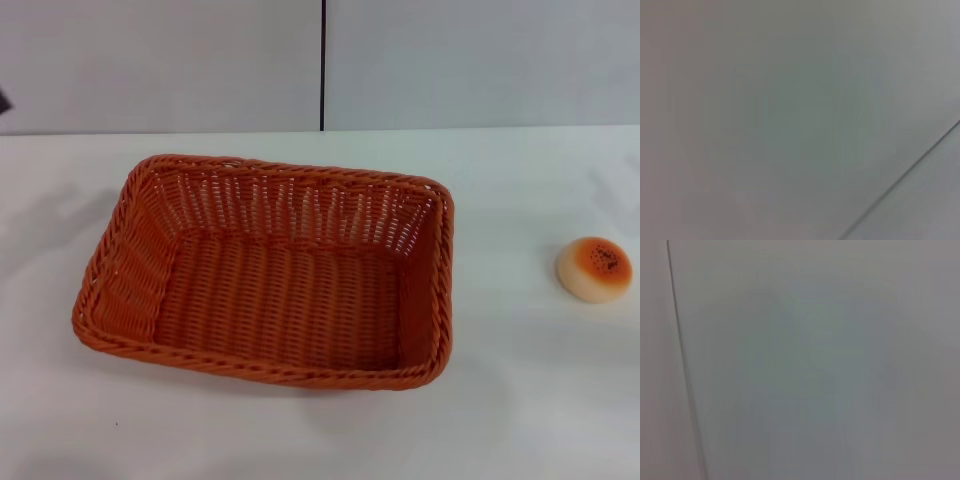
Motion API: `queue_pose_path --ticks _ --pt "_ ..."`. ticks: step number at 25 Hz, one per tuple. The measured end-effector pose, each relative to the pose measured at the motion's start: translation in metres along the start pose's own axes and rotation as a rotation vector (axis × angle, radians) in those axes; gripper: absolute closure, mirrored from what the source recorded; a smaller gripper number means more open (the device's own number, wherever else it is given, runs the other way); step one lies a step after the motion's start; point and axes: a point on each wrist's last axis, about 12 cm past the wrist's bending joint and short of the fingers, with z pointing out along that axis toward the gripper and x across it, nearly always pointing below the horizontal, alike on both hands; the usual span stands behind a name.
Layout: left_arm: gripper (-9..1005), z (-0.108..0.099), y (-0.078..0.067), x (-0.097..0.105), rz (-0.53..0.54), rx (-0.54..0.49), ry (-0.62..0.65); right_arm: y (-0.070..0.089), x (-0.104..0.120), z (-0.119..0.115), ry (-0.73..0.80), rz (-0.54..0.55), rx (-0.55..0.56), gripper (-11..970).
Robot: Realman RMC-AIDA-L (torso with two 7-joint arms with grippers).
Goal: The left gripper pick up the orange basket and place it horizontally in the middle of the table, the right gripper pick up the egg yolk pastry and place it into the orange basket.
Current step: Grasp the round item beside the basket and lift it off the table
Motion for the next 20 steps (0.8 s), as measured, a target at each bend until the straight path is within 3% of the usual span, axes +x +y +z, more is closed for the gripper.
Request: queue_pose_path --ticks 5,11,16,20 --pt "152 -0.018 0.011 0.018 0.153 0.007 -0.182 -0.017 -0.033 -0.003 0.18 0.091 -0.042 299" --pt "152 -0.027 0.018 0.046 0.341 -0.045 -0.27 -0.035 -0.068 0.012 0.621 0.22 0.024 300" --pt "152 -0.034 0.023 0.065 0.405 -0.098 -0.335 -0.04 -0.079 0.029 0.977 0.292 0.074 300" --pt "152 -0.036 0.024 0.075 0.431 -0.127 -0.352 -0.034 -0.086 0.043 1.1 0.302 0.067 300"
